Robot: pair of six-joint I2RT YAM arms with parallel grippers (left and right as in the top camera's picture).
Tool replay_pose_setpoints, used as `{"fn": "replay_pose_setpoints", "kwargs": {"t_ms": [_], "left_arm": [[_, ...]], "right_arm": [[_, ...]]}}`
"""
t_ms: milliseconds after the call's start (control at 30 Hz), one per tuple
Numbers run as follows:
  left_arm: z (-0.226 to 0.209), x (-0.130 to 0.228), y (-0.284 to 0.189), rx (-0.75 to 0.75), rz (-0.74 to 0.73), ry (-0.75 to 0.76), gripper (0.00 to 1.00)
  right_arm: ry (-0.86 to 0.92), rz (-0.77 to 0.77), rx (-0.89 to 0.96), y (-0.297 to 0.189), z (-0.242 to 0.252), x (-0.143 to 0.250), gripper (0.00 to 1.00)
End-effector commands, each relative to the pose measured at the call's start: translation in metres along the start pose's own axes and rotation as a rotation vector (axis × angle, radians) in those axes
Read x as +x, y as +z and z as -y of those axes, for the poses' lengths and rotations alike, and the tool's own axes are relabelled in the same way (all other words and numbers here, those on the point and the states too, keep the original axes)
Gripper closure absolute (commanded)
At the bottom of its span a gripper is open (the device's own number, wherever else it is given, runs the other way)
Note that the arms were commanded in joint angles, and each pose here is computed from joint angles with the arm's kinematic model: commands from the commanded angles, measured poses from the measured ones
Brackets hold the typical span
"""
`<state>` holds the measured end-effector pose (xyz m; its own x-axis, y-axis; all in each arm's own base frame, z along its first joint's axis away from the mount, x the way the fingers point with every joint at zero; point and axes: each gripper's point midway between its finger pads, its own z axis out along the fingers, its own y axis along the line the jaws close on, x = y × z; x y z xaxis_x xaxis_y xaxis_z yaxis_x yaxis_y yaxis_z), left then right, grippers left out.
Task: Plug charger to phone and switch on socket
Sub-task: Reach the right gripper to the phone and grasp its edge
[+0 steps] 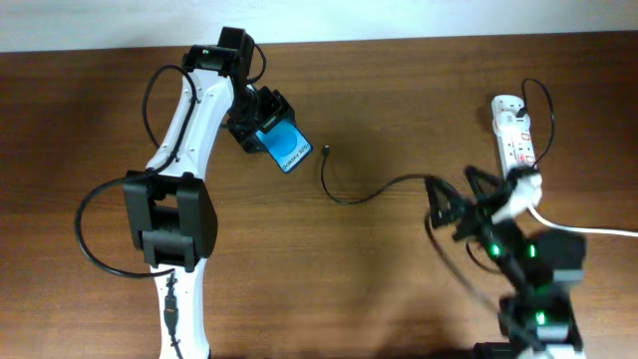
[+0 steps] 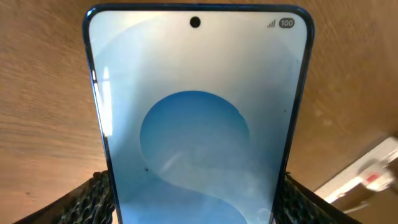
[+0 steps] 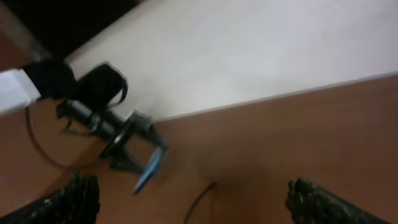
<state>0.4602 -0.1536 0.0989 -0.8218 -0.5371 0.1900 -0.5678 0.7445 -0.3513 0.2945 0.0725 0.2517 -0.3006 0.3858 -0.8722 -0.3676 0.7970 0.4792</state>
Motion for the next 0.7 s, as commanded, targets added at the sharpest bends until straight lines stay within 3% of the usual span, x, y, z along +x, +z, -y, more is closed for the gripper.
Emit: {"fn": "replay_pose_setpoints", "kwargs": {"t_ms": [0,100,200,267,367,400,433,667], "left_arm": [[0.011,0.001,-0.01,0.048,-0.011,-0.298,1.0],[0.02,0.007,-0.009,0.079,-0.052,-0.398,1.0],[0.023,0.011,-0.008,0.084,-0.064,-0.397,1.0],[0.024,0.013,-0.008,0.087,-0.073,-0.418,1.0],[0.029,0.02,-0.005,0.078,-0.085,-0.506,1.0],[0.03,0.023,-0.003,0.068,-0.075,-0.519,1.0],[0.028,0.019,0.0,0.045,-0.023,-0.515,1.0],[0.019,0.016,0.01,-0.086,0.205,-0.437,1.0]], "right_arm": [[0.102,-0.231,-0.198,0.041,-0.015,0.015,0.01],[0.212,-0.396,-0.311,0.093,-0.01,0.04,0.01],[0.279,-0.468,-0.364,0.133,-0.023,0.06,0.02],[0.245,-0.426,-0.4,0.152,-0.026,0.062,0.02],[0.433,-0.427,-0.297,0.176,-0.014,0.081,0.02],[0.441,-0.436,-0.272,0.18,-0.011,0.089,0.06],[0.453,-0.447,-0.246,0.184,-0.008,0.1,0.32],[0.517,-0.515,-0.038,0.191,0.003,0.137,0.36]]}}
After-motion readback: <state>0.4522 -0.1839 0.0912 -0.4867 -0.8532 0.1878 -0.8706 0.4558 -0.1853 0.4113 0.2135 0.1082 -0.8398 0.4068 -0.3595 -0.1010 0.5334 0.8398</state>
